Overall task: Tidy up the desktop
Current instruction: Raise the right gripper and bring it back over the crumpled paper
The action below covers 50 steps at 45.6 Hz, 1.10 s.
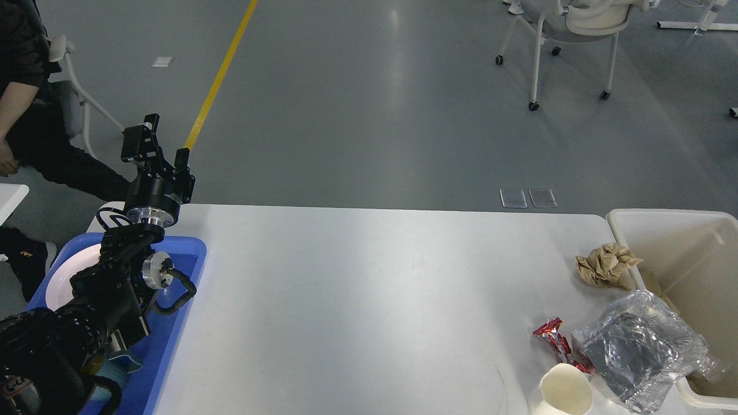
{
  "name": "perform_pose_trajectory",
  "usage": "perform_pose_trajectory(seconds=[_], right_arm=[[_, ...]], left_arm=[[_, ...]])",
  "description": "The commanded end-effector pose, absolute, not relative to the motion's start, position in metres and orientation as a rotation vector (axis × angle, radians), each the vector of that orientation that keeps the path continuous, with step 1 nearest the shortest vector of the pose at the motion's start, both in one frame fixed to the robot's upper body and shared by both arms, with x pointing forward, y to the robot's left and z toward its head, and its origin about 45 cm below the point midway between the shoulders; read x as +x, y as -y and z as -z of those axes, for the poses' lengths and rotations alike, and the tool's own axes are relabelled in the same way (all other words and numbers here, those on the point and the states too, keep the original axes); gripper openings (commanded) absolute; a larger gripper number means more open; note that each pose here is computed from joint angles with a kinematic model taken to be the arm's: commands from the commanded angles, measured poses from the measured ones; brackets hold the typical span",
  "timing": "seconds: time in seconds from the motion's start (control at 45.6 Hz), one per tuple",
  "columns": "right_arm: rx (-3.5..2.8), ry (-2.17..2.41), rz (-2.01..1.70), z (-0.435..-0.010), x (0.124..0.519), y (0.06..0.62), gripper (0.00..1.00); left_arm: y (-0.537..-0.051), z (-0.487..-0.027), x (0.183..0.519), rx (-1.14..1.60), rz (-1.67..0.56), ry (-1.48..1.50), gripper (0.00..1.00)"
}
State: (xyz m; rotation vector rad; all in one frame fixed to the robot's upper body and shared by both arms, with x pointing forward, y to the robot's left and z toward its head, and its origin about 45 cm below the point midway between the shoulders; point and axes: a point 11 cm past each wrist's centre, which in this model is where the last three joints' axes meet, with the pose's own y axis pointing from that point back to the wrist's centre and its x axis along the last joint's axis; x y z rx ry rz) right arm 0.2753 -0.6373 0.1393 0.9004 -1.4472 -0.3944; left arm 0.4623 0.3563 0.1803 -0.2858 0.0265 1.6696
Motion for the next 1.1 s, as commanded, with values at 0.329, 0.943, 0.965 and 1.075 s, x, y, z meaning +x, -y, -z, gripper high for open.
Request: perform_pose_trajectory(seconds=[0.329,0.943,0.965,1.075], right_arm=[[1.108,1.166,0.079,-0.178,0.402,0.523,0.99],[1.697,0.607,0.044,-0.313,0.415,0.308,1.00],[1.713,0.592,0.049,-0.318,0.411,0.306,1.00],[1.793,0.552,0.049,-0.352,0.393,0.301,1.00]], left_arm=[[-0.356,-0.180,0.462,-0.286,-1.669,-0.026,0.97],[-0.356,-0.180,0.462,-0.286,-1.669,-0.026,0.96],[-0.356,-0.180,0.462,-0.286,-1.669,-0.026,0.96],[-0.356,-0.180,0.462,-0.286,-1.669,-0.026,0.96]])
